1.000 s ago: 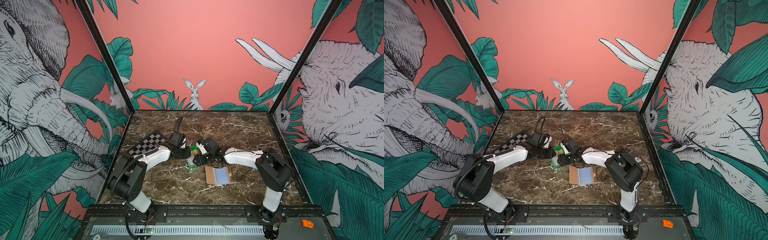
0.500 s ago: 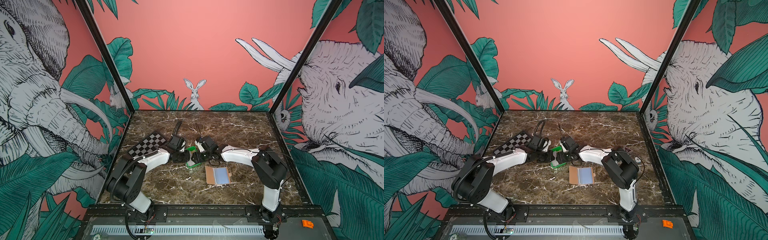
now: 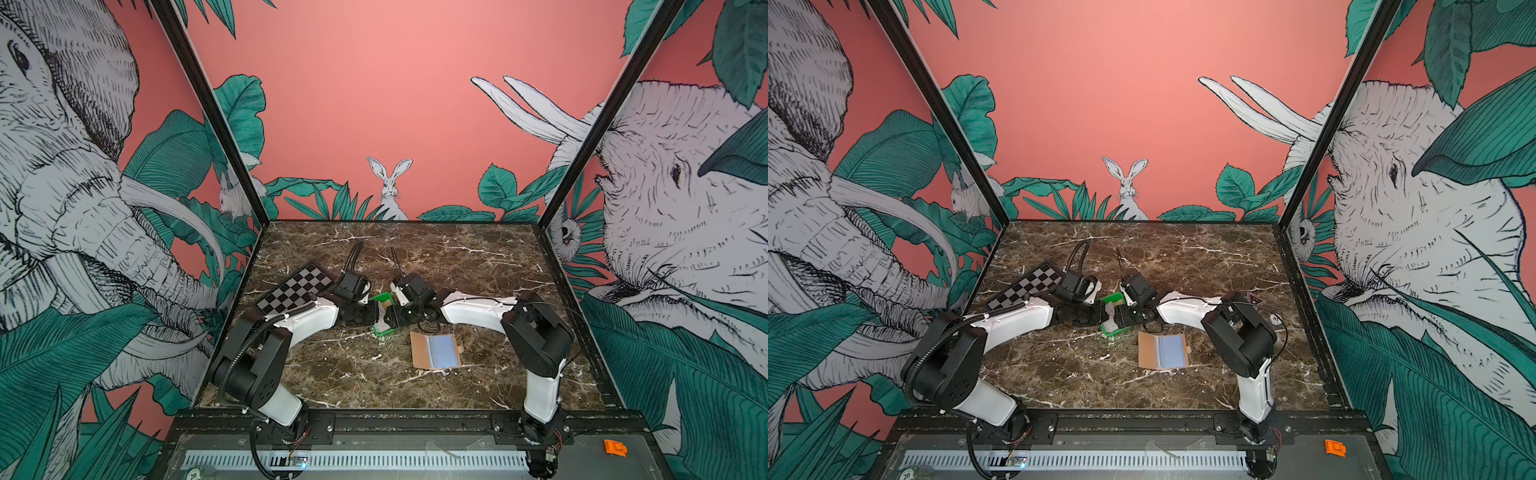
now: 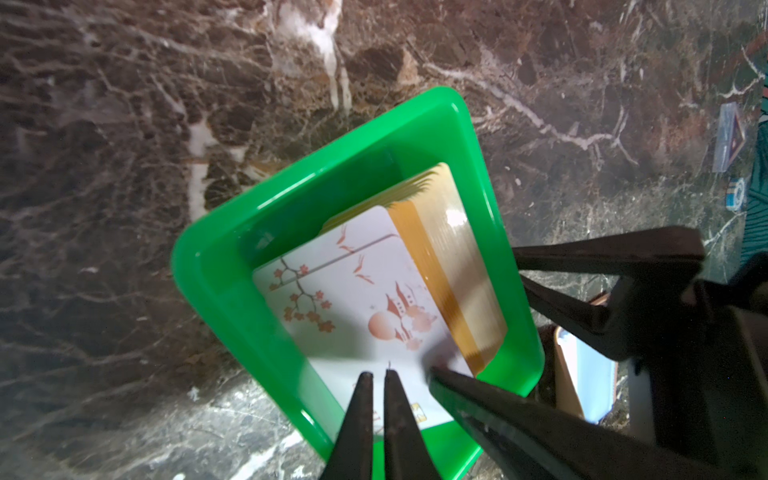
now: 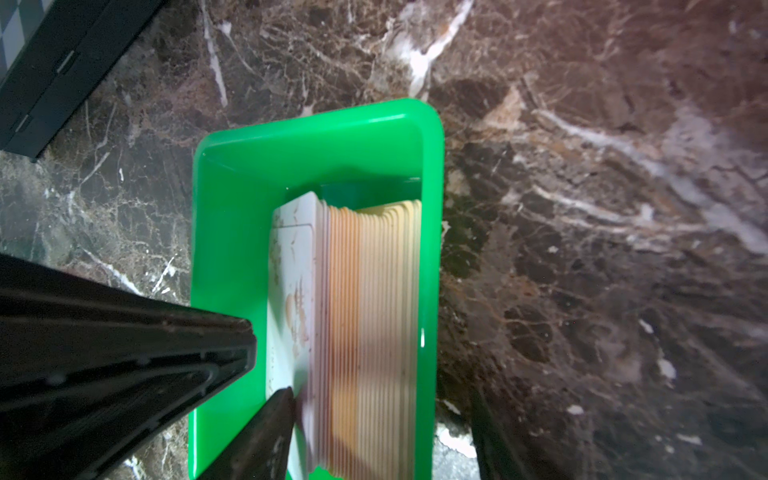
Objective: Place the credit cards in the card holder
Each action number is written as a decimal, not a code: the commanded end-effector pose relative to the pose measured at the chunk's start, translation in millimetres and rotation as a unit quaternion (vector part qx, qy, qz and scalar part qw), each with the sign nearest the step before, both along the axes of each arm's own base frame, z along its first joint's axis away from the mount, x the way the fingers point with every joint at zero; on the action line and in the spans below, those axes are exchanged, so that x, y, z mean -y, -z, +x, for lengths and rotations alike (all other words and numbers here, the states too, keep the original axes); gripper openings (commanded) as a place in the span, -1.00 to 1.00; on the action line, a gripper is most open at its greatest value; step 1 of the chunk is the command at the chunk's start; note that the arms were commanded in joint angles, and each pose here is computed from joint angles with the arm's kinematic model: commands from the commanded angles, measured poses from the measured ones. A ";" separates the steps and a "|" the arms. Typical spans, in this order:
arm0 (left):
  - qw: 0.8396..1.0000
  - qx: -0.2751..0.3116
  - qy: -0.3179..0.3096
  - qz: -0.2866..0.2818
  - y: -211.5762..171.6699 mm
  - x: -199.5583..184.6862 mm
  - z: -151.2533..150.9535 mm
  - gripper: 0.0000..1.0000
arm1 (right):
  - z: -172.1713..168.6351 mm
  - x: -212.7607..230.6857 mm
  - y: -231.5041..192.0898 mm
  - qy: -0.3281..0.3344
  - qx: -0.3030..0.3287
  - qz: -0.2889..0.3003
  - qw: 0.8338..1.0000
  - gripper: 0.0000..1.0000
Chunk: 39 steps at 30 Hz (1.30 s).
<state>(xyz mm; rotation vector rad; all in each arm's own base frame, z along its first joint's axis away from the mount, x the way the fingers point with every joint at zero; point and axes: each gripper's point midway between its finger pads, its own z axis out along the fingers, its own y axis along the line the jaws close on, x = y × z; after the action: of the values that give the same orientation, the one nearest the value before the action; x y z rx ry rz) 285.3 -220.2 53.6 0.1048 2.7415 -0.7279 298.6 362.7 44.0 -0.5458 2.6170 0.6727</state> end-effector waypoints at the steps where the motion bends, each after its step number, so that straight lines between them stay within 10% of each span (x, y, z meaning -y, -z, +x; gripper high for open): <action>1: 1.000 0.007 0.007 0.002 -8.8 -2.2 -4.2 -0.79 | 8.7 7.0 -5.3 0.022 0.013 -0.010 1.000 0.31; 39: 1.000 -0.012 0.006 -0.011 8.7 6.8 -2.0 -0.70 | 18.9 13.8 -55.5 0.030 0.038 0.048 0.998 0.28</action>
<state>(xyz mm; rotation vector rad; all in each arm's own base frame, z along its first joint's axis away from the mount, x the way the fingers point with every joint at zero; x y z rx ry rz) 287.2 -227.4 48.6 0.1082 2.7396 -0.7707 318.0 346.8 76.1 -0.4544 2.5573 0.6834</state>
